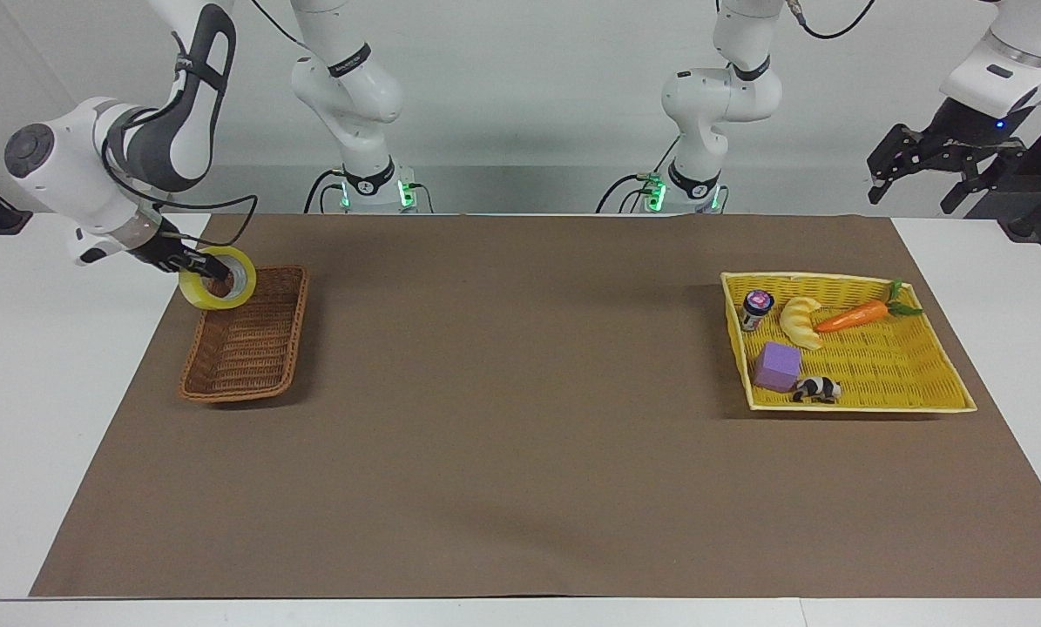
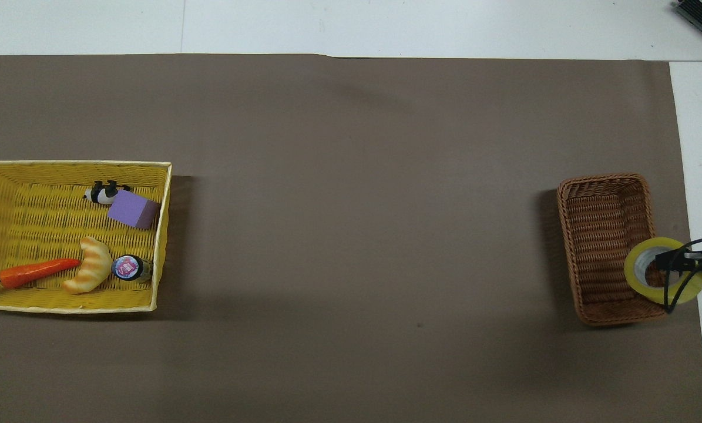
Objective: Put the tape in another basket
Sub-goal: 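Lower the tape into the wicker basket and open the right gripper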
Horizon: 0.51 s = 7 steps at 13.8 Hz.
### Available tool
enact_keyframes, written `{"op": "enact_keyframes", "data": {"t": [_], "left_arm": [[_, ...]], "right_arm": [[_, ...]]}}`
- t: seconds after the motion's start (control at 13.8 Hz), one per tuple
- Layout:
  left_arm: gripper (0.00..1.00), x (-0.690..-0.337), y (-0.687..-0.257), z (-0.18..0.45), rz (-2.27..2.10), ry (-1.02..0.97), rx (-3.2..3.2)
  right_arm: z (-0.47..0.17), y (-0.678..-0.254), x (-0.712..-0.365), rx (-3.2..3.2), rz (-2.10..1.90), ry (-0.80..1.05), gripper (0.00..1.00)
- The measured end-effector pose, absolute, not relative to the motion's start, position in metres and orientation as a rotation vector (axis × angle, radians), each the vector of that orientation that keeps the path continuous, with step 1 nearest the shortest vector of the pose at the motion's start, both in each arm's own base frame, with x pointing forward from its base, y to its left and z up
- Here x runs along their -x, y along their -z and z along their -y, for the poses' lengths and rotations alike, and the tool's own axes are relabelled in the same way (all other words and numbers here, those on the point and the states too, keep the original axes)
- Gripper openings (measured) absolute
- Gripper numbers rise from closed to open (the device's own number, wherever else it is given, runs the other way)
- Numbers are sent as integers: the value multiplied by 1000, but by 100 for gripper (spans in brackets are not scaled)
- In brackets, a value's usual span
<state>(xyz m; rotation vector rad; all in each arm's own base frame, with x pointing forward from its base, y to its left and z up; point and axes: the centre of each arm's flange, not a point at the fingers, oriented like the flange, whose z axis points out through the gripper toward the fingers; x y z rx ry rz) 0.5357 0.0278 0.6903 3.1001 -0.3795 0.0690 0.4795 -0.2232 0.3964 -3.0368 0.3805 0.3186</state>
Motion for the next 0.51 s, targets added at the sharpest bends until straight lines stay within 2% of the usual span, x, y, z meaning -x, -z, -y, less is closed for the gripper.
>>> {"op": "enact_keyframes", "data": {"t": [0.36,0.51], "left_arm": [[100,-536,-690,-28,380,-69,-3100],[100,-536,-690,-28,380,-69,-3100]], "right_arm": [[214,-373,-488,3042,-346,-325,0],[208,-361,-491,3037,-327,-352,4]]}}
